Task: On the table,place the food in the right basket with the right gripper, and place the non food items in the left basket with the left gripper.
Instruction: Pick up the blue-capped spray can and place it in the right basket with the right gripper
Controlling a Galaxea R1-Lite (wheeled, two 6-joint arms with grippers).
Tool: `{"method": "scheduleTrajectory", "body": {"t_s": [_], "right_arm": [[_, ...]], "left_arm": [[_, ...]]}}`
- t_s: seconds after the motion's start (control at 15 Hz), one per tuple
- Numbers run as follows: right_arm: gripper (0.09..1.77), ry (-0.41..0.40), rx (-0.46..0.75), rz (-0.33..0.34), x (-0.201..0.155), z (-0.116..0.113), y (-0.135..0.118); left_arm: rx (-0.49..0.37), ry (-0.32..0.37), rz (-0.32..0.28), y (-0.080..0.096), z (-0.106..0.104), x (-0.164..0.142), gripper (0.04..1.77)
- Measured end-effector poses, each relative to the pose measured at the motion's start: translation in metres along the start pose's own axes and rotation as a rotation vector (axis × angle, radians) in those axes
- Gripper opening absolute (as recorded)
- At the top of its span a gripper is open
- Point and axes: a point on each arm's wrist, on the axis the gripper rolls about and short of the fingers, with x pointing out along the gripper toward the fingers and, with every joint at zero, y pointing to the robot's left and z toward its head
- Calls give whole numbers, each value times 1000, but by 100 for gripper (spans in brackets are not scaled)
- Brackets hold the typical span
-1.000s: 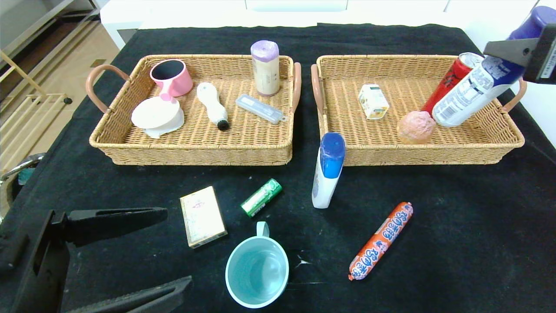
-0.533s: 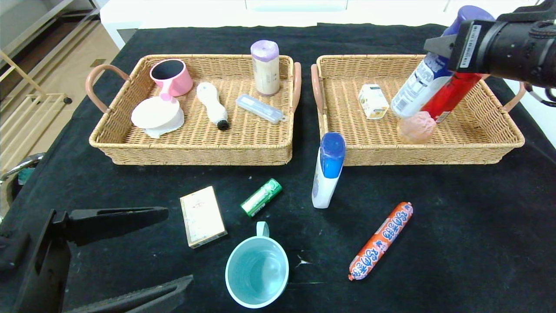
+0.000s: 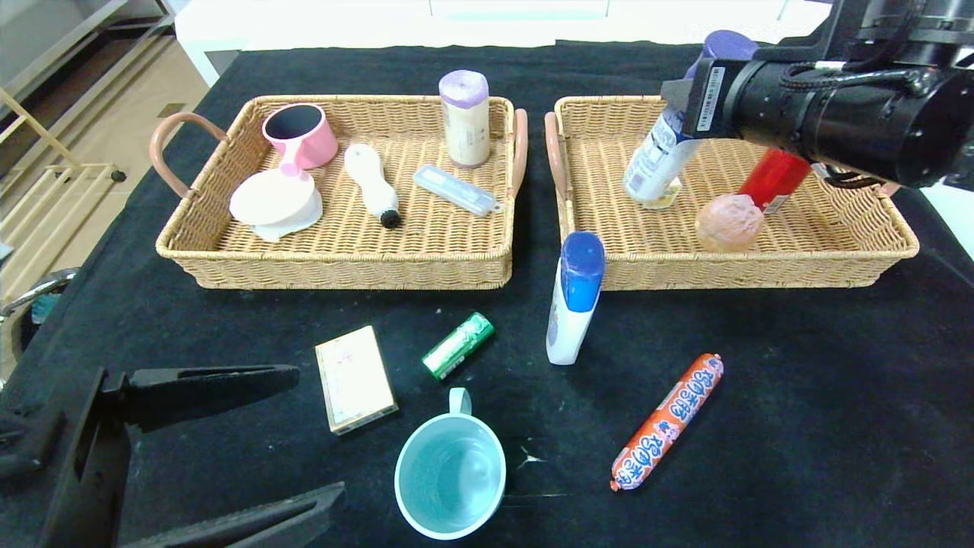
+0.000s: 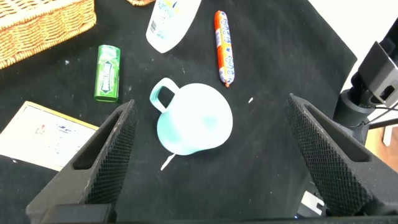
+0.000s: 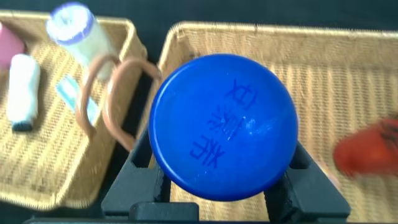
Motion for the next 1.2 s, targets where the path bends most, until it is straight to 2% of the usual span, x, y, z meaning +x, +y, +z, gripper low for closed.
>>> {"method": "scheduleTrajectory", "body": {"t_s": [0.4,0.73,0.93,1.0,1.2], "right_arm": [[86,51,-18,10,20,-25,9],[86,52,-18,20,25,-31,14],[86,55,-19,6,26,-33,14],[87,57,-20,0,26,-34,14],[114,59,-20,0,26,-34,14]], "left_arm": [[1,1,5,1,0,1,172],[11,-46,31,4,4,0,172],[12,-47,37,5,4,0,172],[12,-47,36,5,4,0,172],[12,-47,36,5,4,0,172]]}}
